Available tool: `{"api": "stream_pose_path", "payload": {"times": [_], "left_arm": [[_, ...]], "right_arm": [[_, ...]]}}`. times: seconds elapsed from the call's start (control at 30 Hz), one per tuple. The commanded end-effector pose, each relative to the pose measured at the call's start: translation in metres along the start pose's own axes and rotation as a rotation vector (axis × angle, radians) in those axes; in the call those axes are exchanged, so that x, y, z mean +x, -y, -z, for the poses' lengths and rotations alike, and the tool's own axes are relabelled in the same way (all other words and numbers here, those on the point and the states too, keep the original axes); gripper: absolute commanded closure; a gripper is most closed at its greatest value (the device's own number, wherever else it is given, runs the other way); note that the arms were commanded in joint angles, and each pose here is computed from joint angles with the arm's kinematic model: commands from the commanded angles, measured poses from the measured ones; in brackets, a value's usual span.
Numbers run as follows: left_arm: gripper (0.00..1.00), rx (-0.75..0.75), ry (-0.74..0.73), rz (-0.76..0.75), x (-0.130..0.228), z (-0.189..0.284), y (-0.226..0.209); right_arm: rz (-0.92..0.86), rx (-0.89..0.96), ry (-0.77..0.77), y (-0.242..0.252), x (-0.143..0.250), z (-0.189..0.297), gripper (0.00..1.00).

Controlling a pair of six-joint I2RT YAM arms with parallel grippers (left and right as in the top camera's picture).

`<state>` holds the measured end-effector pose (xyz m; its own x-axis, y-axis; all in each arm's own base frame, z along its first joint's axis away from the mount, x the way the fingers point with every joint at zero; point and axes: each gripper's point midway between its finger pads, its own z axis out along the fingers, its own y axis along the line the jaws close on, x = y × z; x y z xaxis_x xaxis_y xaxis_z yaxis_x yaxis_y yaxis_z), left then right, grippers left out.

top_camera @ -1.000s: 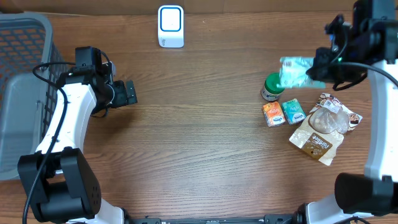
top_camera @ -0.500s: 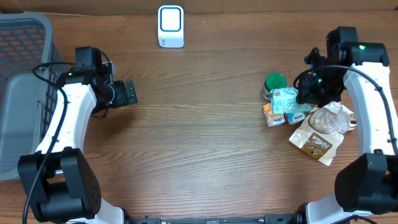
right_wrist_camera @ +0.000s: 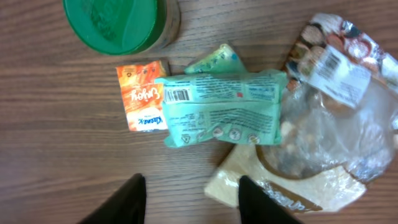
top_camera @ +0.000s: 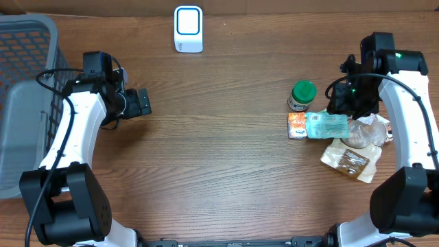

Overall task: Scan the item barcode
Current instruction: 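Lower the packet onto the tissue packs and open the right gripper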

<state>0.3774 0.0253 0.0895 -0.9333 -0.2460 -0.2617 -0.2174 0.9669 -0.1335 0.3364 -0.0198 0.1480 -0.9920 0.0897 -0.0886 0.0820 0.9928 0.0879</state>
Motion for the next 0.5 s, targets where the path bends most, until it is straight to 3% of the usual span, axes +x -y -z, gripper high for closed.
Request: {"api": "stream_pose_path", "payload": {"times": [0.0,0.17,0.33,0.47], "left_arm": [[0.0,-0.005,-0.013,-0.007,0.003,-0.004,-0.001],[0.01,-0.005,-0.012,-0.007,0.003,-0.004,-0.001],[0.01,-0.005,-0.012,-0.007,0.003,-0.004,-0.001],[0.0,-0.004,-0.012,-0.007,0.003,-0.004,-0.001]], "right_arm": [[-0.011,0.009,0.021,0.002,-0.003,0.004,0.53],[-0.003,-0.071,0.073,-0.013,-0.014,0.023,0.54],[0.033,-0.19,0.206,-0.04,-0.023,0.078,0.53],[0.075,-0.263,0.34,-0.059,-0.016,0.135,0.43]]}}
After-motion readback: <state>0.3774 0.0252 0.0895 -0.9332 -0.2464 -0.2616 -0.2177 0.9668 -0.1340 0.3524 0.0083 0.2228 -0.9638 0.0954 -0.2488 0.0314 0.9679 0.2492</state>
